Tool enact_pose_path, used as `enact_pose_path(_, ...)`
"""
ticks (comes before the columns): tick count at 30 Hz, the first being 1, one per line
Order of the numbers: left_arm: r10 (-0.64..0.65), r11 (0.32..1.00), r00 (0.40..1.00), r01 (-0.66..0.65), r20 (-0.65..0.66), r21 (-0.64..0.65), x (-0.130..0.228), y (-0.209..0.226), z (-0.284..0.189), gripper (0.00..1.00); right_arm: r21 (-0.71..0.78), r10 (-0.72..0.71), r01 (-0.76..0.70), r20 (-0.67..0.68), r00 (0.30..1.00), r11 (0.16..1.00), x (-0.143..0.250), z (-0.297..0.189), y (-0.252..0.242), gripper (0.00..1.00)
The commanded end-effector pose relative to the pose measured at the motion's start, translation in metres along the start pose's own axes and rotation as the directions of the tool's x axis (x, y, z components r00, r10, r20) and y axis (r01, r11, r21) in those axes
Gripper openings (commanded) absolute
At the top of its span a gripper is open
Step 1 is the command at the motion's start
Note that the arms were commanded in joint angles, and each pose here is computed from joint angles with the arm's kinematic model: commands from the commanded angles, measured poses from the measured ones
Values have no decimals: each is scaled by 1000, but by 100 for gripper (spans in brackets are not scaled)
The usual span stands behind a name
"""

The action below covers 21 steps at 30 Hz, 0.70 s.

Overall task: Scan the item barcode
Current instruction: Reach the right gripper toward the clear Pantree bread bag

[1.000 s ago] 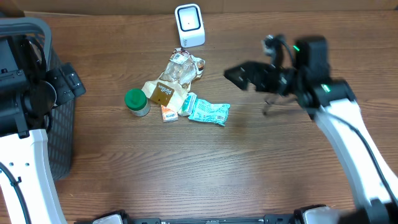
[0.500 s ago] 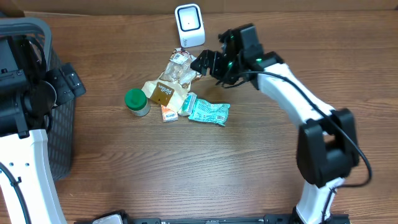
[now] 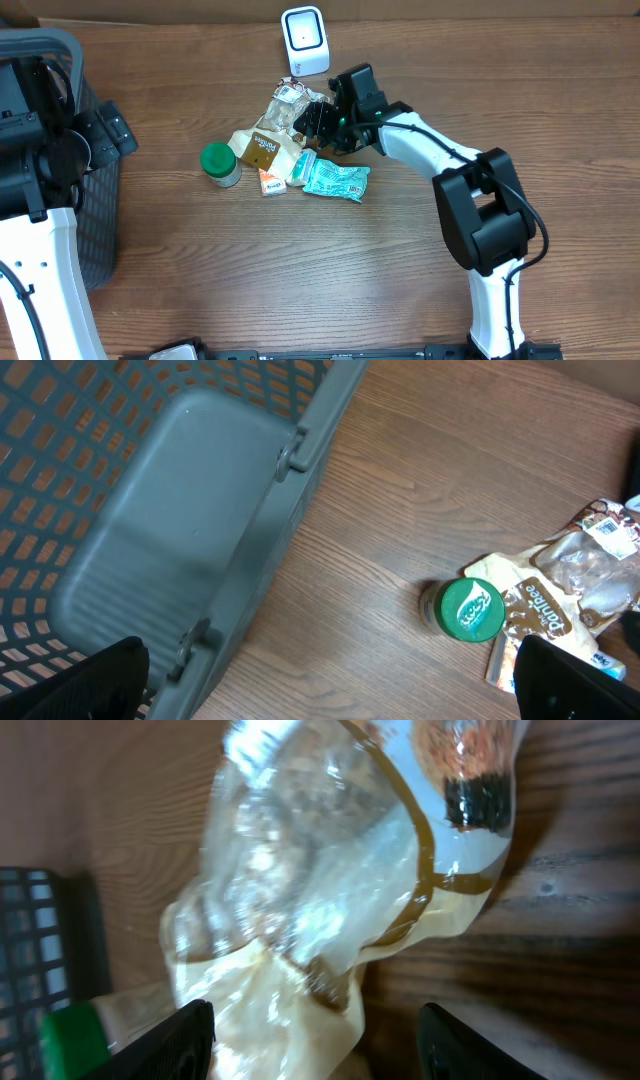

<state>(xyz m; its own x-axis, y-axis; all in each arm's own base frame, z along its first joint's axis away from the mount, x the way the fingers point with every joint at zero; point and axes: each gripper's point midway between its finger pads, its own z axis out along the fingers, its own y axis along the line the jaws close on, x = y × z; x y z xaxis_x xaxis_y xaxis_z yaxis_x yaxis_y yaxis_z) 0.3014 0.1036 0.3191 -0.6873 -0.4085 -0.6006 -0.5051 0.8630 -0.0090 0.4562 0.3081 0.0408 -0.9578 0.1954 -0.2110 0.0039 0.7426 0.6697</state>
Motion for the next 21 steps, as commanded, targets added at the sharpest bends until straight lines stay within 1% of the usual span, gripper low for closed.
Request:
enact_pose_path(1, -18, 1000, 1000, 18, 23, 7, -3, 1, -7, 100, 30, 16, -16, 10, 1000, 999, 3, 18, -6, 68)
enact_pose_path(3, -18, 1000, 1000, 18, 23, 7, -3, 1, -7, 100, 25, 8, -8, 7, 1000, 1000, 6, 26, -6, 72)
enact_pose_path(8, -18, 1000, 1000, 18, 23, 7, -3, 1, -7, 99, 7, -20, 20, 5, 1000, 1000, 14, 46, -6, 76)
enact_pose_path(12, -18, 1000, 1000, 18, 23, 7, -3, 1, -7, 100, -16, -36, 36, 16, 999, 999, 16, 60, -4, 76)
enact_pose_path(16, -18, 1000, 1000, 18, 23, 7, -3, 1, -7, 99, -32, -9, 9, 19, 1000, 999, 20, 74, -6, 74)
enact_pose_path(17, -18, 1000, 1000, 18, 23, 7, -3, 1, -7, 99, -37, -1, 2, 21, 1000, 999, 21, 78, -7, 72)
enact_pose_path(19, -18, 1000, 1000, 18, 23, 7, -3, 1, -7, 100, -52, 5, -4, 27, 1000, 999, 22, 83, -5, 61)
enact_pose_path(21, -18, 1000, 1000, 18, 23, 7, -3, 1, -7, 100, -60, 18, -16, 29, 999, 998, 23, 88, -6, 40)
